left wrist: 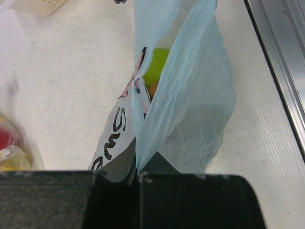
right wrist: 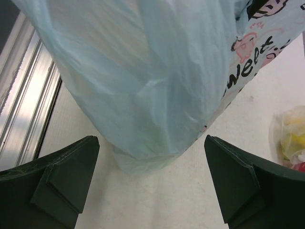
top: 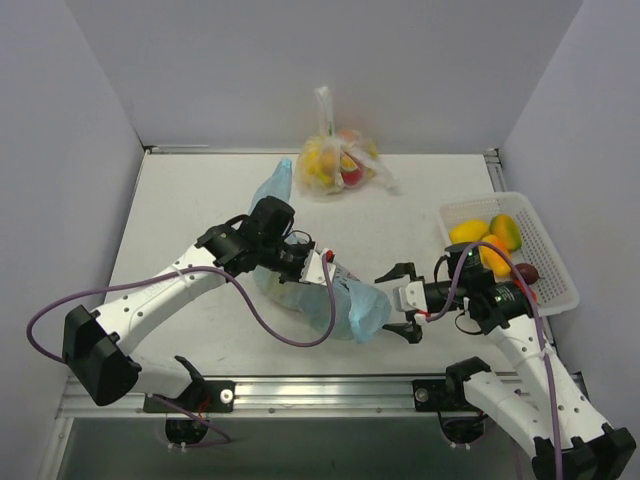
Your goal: Place the fake fruits into the plastic bag and tie a complex knot
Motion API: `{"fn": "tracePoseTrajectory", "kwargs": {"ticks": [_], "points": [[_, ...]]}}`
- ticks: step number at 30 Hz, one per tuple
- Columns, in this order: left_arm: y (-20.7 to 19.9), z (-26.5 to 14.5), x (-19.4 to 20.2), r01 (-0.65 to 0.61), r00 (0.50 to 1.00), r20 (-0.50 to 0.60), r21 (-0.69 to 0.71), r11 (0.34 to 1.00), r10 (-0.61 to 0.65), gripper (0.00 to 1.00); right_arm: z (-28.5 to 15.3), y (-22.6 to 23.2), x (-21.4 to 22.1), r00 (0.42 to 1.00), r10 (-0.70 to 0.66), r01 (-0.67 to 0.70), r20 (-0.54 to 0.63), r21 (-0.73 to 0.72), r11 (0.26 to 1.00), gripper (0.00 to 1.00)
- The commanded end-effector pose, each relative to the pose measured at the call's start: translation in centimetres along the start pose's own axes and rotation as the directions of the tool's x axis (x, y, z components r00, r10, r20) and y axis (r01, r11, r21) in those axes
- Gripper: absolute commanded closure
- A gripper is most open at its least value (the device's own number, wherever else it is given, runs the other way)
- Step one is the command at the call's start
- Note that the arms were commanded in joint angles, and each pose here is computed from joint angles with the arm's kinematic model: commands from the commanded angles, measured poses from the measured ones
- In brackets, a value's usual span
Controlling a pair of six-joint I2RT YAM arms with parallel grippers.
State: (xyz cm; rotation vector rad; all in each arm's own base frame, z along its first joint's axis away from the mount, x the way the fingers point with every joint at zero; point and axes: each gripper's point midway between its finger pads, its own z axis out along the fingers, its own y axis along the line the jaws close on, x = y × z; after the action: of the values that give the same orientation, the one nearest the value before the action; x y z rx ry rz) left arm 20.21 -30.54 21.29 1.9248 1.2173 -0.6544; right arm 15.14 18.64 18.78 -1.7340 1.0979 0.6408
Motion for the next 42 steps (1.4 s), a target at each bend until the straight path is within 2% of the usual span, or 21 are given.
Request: {"fn": "tracePoseTrajectory", "kwargs": {"ticks": [1, 4, 6, 7, 8, 11, 14, 15, 17, 18, 19, 20, 23, 25, 28, 29, 32, 33, 38, 41, 42], "points": [[-0.3, 0.2, -0.6, -0.01, 0.999, 0.045, 0.027, 1.0, 0.009, 1.0, 0.2, 0.6, -0.6, 1.0, -0.002, 0.003, 0.012, -0.031, 1.0, 0.0], [-0.2, 0.2, -0.5, 0.004, 0.999, 0.04, 0.024, 1.0, -0.005, 1.0, 0.6, -2.7, -1.6, 0.988, 0.146, -0.15, 0.059, 0.07, 0.986, 0.0], [-0.2, 0.3, -0.5, 0.02, 0.999, 0.042, 0.024, 1.0, -0.021, 1.0, 0.9, -4.2, -2.4, 0.983, 0.155, -0.166, 0.1, 0.113, 0.98, 0.0], [-0.3, 0.3, -0.4, 0.025, 0.999, 0.042, 0.025, 0.999, -0.026, 1.0, 1.1, -4.5, -2.4, 0.962, 0.251, -0.265, 0.11, 0.139, 0.954, 0.0], [-0.2, 0.3, -0.5, 0.038, 0.998, 0.044, 0.017, 0.999, -0.039, 1.0, 1.1, -5.7, -3.3, 0.965, 0.22, -0.243, 0.144, 0.174, 0.954, 0.0], [0.1, 0.4, -0.3, 0.106, 0.993, 0.044, -0.006, 0.994, -0.106, 1.0, 1.3, -7.3, -3.8, 0.918, 0.336, -0.381, 0.211, 0.227, 0.896, 0.01], [0.7, 0.4, 0.5, 0.183, 0.983, 0.029, -0.067, 0.981, -0.181, 1.0, 1.6, -8.2, -4.1, 0.833, 0.484, -0.542, 0.269, 0.221, 0.81, 0.2], [0.8, 0.4, 0.7, 0.197, 0.98, 0.028, -0.086, 0.977, -0.195, 1.0, 1.7, -8.3, -4.2, 0.815, 0.508, -0.568, 0.279, 0.213, 0.795, 0.36], [0.7, 0.3, 1.4, 0.22, 0.976, 0.025, -0.129, 0.967, -0.219, 1.0, 1.8, -8.8, -4.6, 0.76, 0.559, -0.636, 0.331, 0.202, 0.745, 0.56], [0.7, 0.1, 2.0, 0.226, 0.974, 0.01, -0.162, 0.961, -0.227, 1.0, 1.8, -9.0, -4.8, 0.747, 0.568, -0.649, 0.345, 0.198, 0.734, 0.78], [0.7, -0.1, 2.3, 0.227, 0.973, 0.006, -0.184, 0.956, -0.23, 1.0, 1.8, -9.2, -5.0, 0.727, 0.586, -0.671, 0.358, 0.192, 0.716, 0.92], [1.1, -0.7, 1.9, 0.216, 0.976, 0.02, -0.224, 0.951, -0.217, 1.0, 1.5, -9.9, -5.0, 0.715, 0.594, -0.688, 0.369, 0.217, 0.693, 1.0], [0.6, -1.0, 3.7, 0.194, 0.976, -0.027, -0.328, 0.924, -0.214, 1.0, 1.0, -11.6, -4.4, 0.633, 0.662, -0.769, 0.401, 0.229, 0.596, 1.0], [-0.1, -0.9, 6.3, 0.187, 0.966, -0.09, -0.405, 0.895, -0.242, 1.0, 0.9, -12.7, -2.8, 0.534, 0.736, -0.845, 0.416, 0.221, 0.488, 1.0], [-1.0, -0.5, 6.4, 0.199, 0.968, -0.056, -0.414, 0.888, -0.243, 1.0, 1.6, -12.8, -1.7, 0.497, 0.77, -0.868, 0.4, 0.207, 0.452, 1.0], [-1.4, -0.1, 6.2, 0.245, 0.959, -0.033, -0.396, 0.885, -0.28, 1.0, 1.9, -12.4, -1.7, 0.506, 0.772, -0.862, 0.385, 0.192, 0.469, 1.0], [-1.9, 0.5, 4.9, 0.366, 0.929, 0.059, -0.309, 0.878, -0.366, 1.0, 2.3, -10.3, -1.0, 0.6, 0.745, -0.799, 0.292, 0.161, 0.58, 0.52], [-2.0, 0.6, 4.5, 0.379, 0.925, 0.08, -0.285, 0.881, -0.372, 1.0, 2.2, -9.7, -0.7, 0.623, 0.737, -0.781, 0.264, 0.156, 0.604, 0.27], [-1.9, 0.5, 3.3, 0.392, 0.92, 0.128, -0.232, 0.891, -0.371, 1.0, 1.5, -5.8, -0.5, 0.84, 0.522, -0.54, 0.149, 0.13, 0.832, 0.11], [-2.2, 0.7, 2.7, 0.371, 0.927, 0.136, -0.195, 0.908, -0.35, 1.0, 1.8, -5.6, -1.3, 0.883, 0.449, -0.465, 0.137, 0.122, 0.877, 0.07], [-2.3, 0.7, 2.5, 0.369, 0.927, 0.143, -0.186, 0.911, -0.346, 1.0, 2.4, -5.5, -1.2, 0.87, 0.474, -0.488, 0.133, 0.099, 0.867, 0.05]]}}
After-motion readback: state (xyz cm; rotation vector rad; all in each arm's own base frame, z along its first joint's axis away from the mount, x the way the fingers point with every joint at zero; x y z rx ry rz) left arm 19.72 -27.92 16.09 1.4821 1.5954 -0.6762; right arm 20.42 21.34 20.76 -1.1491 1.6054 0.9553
